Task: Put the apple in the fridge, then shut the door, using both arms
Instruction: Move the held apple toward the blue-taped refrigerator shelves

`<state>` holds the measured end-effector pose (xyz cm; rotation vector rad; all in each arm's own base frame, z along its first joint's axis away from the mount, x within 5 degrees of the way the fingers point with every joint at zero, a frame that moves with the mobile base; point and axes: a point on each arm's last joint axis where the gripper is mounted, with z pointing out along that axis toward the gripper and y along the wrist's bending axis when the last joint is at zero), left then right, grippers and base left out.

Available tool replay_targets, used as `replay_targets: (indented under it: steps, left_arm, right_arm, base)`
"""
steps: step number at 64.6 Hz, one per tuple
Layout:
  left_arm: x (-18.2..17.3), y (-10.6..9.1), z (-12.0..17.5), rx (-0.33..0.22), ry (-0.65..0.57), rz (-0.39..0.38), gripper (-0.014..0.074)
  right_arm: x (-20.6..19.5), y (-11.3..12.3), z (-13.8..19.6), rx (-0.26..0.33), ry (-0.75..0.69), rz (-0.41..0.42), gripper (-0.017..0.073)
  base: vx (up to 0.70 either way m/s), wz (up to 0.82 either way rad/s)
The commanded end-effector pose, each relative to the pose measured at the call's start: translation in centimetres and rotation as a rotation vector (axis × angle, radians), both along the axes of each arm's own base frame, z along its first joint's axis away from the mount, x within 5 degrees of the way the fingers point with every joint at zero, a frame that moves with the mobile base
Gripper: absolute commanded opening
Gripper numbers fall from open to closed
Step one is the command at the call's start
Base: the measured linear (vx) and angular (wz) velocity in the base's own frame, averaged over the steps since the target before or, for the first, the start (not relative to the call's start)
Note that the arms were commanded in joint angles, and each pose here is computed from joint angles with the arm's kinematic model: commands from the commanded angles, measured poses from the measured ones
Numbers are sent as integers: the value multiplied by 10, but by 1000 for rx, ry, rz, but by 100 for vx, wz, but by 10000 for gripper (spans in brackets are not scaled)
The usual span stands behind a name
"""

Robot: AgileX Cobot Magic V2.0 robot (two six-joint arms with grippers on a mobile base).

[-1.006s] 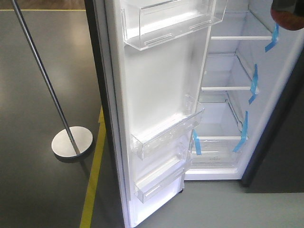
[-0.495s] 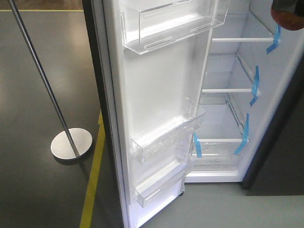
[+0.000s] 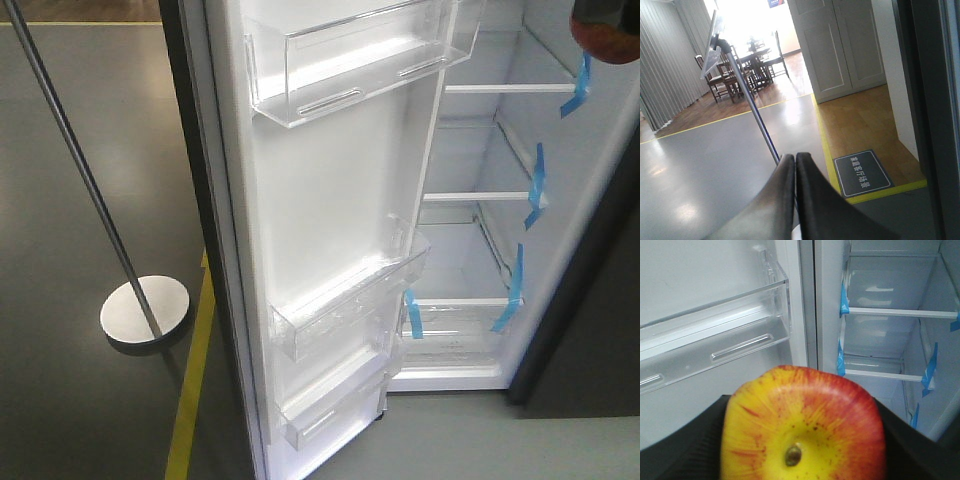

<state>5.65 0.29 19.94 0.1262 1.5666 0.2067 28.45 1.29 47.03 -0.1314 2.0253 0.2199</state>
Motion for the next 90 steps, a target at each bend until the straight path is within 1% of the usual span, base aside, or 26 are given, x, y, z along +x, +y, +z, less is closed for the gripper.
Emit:
replay_targets:
  steps: [1, 90]
  left_arm:
    - [-2, 0, 12, -4, -94, -3, -6]
    - [-2, 0, 12, -4, -94, -3, -6]
  right_arm:
    - [-9, -2, 22, 13, -125, -20, 36]
    - [-9, -2, 22, 13, -125, -20, 36]
  base:
    - [5, -3]
    - [4, -2]
